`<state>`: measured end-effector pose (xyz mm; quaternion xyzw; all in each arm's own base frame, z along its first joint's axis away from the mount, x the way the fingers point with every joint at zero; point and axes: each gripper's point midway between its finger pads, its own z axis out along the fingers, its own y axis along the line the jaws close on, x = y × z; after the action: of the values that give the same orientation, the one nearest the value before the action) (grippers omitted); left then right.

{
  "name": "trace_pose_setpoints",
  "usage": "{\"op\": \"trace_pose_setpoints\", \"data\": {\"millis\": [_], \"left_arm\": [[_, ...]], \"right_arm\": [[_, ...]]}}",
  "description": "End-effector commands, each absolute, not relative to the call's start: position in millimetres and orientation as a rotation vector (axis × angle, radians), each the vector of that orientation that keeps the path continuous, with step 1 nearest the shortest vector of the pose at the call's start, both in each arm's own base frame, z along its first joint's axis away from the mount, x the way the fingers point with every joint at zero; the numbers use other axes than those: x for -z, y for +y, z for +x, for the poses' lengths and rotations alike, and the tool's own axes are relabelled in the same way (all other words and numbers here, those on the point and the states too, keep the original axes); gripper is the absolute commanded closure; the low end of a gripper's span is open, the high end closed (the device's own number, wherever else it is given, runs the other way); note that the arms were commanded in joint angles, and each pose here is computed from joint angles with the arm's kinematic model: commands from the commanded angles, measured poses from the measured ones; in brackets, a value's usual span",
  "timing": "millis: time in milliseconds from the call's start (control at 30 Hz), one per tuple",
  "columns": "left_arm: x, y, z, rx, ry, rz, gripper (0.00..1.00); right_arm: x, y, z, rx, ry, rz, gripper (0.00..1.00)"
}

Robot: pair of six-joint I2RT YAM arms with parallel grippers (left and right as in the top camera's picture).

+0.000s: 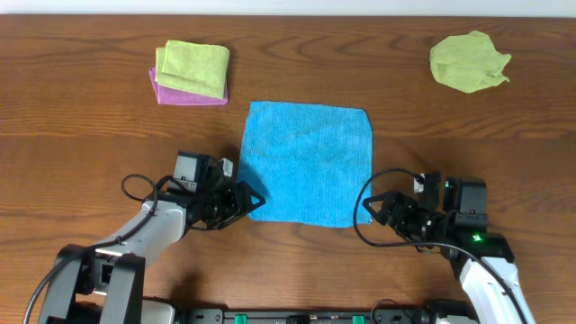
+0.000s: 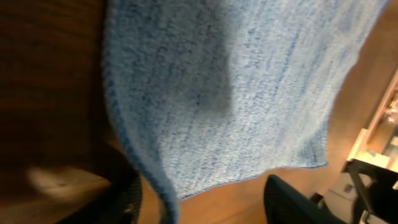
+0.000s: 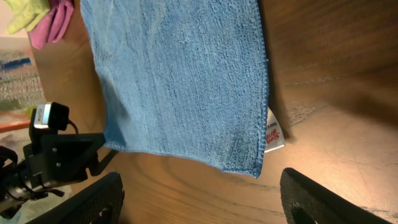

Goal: Fold the cloth
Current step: 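Move both grippers to the blue cloth's near corners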

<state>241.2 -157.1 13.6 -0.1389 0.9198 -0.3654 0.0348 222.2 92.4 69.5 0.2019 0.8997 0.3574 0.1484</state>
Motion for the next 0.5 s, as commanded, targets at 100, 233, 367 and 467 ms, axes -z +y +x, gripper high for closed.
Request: {"op": "trace_pose_setpoints", "data": {"millis": [100, 233, 367, 467], "left_arm": [[3.7, -145.2, 240.1, 0.943, 2.862, -0.417, 0.48], [1.3, -150.7, 244.5, 0.949, 2.838, -0.375, 0.55], [3.3, -148.1, 245.2, 0.919, 2.839, -0.373, 0.63], [3.3, -148.1, 245.2, 0.916, 2.838, -0.356, 0.72]], "right_arm": [[-70.5, 92.6, 221.1, -1.049, 2.580, 0.601, 0.19], [-70.5, 92.6, 221.1, -1.049, 2.580, 0.601, 0.19], [-70.5, 92.6, 221.1, -1.049, 2.580, 0.601, 0.19], [-70.5, 92.7, 221.0, -1.050, 2.580, 0.601, 0.19]]}}
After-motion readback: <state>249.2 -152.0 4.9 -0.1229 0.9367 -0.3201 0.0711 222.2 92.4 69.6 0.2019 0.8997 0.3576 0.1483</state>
